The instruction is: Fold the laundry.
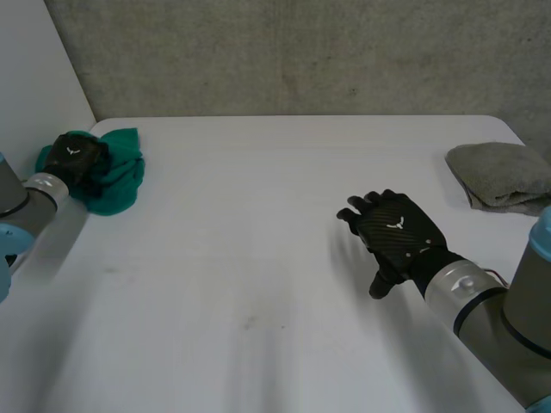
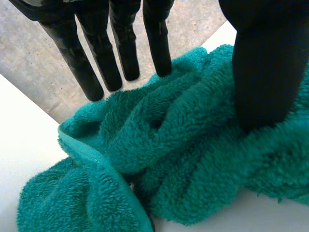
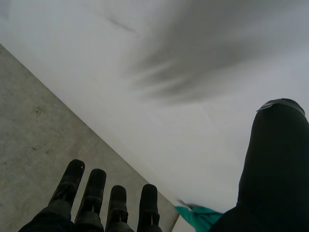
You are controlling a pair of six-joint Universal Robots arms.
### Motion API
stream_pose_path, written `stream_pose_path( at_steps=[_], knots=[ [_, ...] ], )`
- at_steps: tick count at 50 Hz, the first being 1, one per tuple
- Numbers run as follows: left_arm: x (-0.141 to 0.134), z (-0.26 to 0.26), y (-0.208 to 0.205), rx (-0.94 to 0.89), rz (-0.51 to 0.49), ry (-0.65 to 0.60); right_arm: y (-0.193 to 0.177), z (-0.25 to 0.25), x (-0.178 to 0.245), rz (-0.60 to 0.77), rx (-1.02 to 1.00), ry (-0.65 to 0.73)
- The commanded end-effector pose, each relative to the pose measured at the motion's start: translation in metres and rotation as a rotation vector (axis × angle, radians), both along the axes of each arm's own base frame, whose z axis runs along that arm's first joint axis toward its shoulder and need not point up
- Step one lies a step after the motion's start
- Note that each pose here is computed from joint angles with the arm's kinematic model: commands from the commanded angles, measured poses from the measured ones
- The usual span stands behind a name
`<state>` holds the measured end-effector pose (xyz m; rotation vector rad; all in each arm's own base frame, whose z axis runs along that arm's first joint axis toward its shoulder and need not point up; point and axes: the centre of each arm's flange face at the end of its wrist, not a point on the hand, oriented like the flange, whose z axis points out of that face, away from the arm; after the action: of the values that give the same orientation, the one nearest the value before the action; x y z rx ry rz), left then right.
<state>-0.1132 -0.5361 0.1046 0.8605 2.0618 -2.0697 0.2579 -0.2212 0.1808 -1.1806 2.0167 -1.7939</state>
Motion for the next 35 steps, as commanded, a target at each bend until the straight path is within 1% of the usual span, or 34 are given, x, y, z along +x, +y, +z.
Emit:
stream_pose_path(
  at_steps=[1, 4, 5, 6, 8, 9, 12, 13, 15, 16, 17, 19, 20, 22, 23, 24, 27, 28, 30, 34, 35],
  knots=[
    [0.000, -0.007, -0.003, -0.003, -0.003, 0.000, -0.003, 0.001, -0.012, -0.037, 0.003, -0.001],
    [-0.006, -0.005, -0.001, -0.003, -0.002, -0.001, -0.003, 0.003, -0.015, -0.045, -0.002, -0.003],
    [-0.010, -0.004, 0.001, 0.001, -0.006, 0.000, -0.004, 0.004, -0.016, -0.049, -0.008, -0.005],
    [-0.021, 0.002, 0.005, -0.003, -0.014, -0.003, -0.004, 0.005, -0.017, -0.052, -0.011, -0.006],
    [-0.030, 0.016, 0.010, -0.009, -0.013, -0.005, -0.006, 0.008, -0.020, -0.067, -0.019, -0.008],
    [-0.039, 0.031, 0.020, -0.007, -0.014, -0.006, -0.007, 0.009, -0.021, -0.073, -0.022, -0.011],
    [-0.053, 0.048, 0.042, 0.023, -0.035, -0.003, -0.009, 0.012, -0.024, -0.083, -0.034, -0.015],
    [-0.067, 0.063, 0.063, 0.039, -0.066, 0.008, -0.009, 0.013, -0.025, -0.088, -0.035, -0.015],
    [-0.087, 0.074, 0.088, 0.060, -0.115, 0.011, -0.010, 0.017, -0.025, -0.092, -0.046, -0.023],
    [-0.110, 0.079, 0.117, 0.096, -0.174, 0.024, -0.010, 0.017, -0.026, -0.093, -0.047, -0.023],
    [-0.121, 0.080, 0.133, 0.119, -0.207, 0.036, -0.010, 0.018, -0.026, -0.095, -0.052, -0.024],
    [-0.142, 0.083, 0.166, 0.177, -0.274, 0.078, -0.012, 0.021, -0.029, -0.110, -0.058, -0.032],
    [-0.160, 0.088, 0.199, 0.234, -0.339, 0.134, -0.013, 0.021, -0.030, -0.117, -0.056, -0.035],
    [-0.173, 0.090, 0.234, 0.309, -0.402, 0.194, -0.019, 0.022, -0.036, -0.143, -0.059, -0.036],
    [-0.185, 0.090, 0.268, 0.379, -0.468, 0.244, -0.021, 0.022, -0.037, -0.151, -0.061, -0.036],
    [-0.189, 0.089, 0.285, 0.412, -0.499, 0.262, -0.022, 0.023, -0.039, -0.157, -0.061, -0.037],
    [-0.205, 0.085, 0.331, 0.460, -0.585, 0.272, -0.026, 0.024, -0.042, -0.177, -0.065, -0.036],
    [-0.209, 0.084, 0.338, 0.455, -0.600, 0.268, -0.026, 0.024, -0.043, -0.180, -0.065, -0.036],
    [-0.211, 0.084, 0.341, 0.438, -0.591, 0.269, -0.027, 0.024, -0.043, -0.183, -0.065, -0.035],
    [-0.205, 0.088, 0.329, 0.386, -0.492, 0.268, -0.027, 0.023, -0.043, -0.182, -0.064, -0.035],
    [-0.199, 0.093, 0.321, 0.357, -0.442, 0.270, -0.027, 0.023, -0.043, -0.182, -0.064, -0.035]
  ],
)
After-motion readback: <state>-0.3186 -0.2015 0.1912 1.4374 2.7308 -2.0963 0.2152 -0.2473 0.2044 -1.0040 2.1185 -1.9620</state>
